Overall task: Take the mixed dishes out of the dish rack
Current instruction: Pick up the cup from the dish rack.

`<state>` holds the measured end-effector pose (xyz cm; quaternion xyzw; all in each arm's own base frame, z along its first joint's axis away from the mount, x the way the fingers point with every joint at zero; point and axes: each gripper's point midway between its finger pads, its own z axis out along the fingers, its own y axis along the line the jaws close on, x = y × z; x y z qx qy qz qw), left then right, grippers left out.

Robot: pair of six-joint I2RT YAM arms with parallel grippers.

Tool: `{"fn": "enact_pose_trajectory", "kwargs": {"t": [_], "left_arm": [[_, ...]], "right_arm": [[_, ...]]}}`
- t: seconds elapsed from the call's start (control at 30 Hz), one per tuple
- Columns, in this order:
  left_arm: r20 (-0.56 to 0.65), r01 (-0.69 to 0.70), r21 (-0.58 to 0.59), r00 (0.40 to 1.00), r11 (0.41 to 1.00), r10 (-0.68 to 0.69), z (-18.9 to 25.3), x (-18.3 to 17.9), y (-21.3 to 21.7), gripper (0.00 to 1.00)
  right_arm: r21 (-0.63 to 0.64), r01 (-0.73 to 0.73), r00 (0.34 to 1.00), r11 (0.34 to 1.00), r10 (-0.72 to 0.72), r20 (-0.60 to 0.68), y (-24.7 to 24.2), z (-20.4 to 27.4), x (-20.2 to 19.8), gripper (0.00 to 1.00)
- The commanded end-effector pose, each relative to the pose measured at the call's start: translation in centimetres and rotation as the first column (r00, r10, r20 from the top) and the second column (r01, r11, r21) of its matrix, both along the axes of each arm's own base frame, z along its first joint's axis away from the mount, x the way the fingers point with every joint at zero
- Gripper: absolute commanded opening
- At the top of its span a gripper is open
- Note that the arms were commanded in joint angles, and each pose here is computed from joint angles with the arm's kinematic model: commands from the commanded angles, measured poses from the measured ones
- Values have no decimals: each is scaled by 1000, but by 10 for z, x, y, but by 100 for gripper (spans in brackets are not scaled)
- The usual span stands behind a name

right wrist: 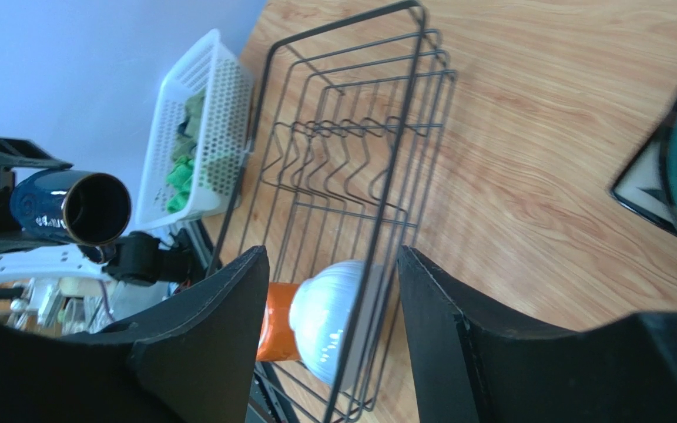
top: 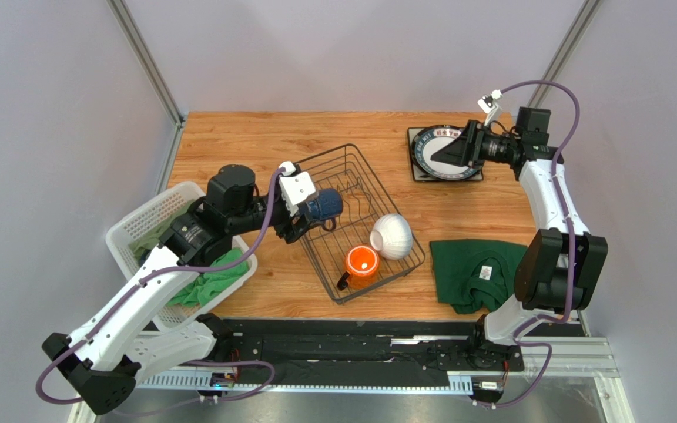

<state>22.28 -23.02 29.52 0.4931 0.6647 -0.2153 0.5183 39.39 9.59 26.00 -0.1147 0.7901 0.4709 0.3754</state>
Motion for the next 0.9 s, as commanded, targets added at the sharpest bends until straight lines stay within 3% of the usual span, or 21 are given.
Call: {"fn": "enact_pose_trajectory", "kwargs": {"t": [0.0,0.37,0.63,0.87], "left_arm": [[78,86,-160,994,983,-74,40,-4,-19,0],[109,206,-318,977,925,-181,66,-12,-45,0],[80,234,-457,972,858,-223,85,-8,-56,0],[54,247,-498,965,831,-255,86,-9,-58,0]], "right_arm": [[48,-143,982,989,136,135,37,42,-22,58],[61,-405,893,912,380,242,114,64,-80,56],[63,-472,846,880,431,315,126,66,-107,53],[49,-523,805,851,474,358,140,74,-128,52]]}}
